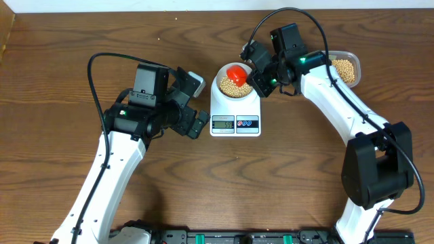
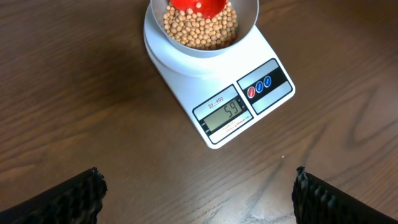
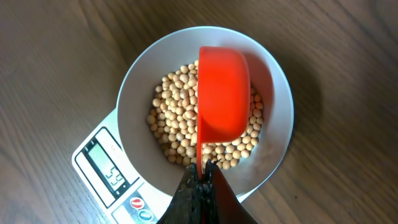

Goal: Scoop item into bowl and weigh 50g on scale

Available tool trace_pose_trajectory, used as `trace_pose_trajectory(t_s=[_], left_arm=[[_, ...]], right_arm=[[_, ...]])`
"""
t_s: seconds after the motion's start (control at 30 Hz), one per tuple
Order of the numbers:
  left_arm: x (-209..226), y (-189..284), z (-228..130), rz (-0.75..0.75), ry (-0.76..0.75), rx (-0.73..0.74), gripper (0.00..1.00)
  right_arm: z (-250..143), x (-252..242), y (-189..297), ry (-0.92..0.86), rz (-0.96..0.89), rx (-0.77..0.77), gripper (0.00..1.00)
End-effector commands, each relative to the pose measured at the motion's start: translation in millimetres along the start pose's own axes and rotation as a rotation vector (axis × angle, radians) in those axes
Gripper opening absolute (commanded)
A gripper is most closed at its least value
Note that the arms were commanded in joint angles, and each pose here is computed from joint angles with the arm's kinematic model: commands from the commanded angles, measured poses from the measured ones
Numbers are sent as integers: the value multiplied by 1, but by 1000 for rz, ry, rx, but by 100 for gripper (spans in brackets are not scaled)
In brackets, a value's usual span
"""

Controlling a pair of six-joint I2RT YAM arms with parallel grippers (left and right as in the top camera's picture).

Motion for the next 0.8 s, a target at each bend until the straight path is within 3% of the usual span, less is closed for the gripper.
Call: trace_pose_trajectory(t_s=[0.0, 0.77], left_arm=[[1, 1, 3, -9, -15, -6, 98], [1, 1, 3, -9, -15, -6, 98]], right_arm=[[10, 8, 14, 12, 12, -43, 1], [5, -20, 35, -136, 185, -143, 1]])
Point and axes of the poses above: each gripper's point midway between its finger pads, its own y axis back along the fingers, its own x axis along the line the jaws close on, z = x × y, the point moved 10 cm from there along y, back along the fingers, and after that the axes turned 3 degrees about -y, right-handed, at the moved point
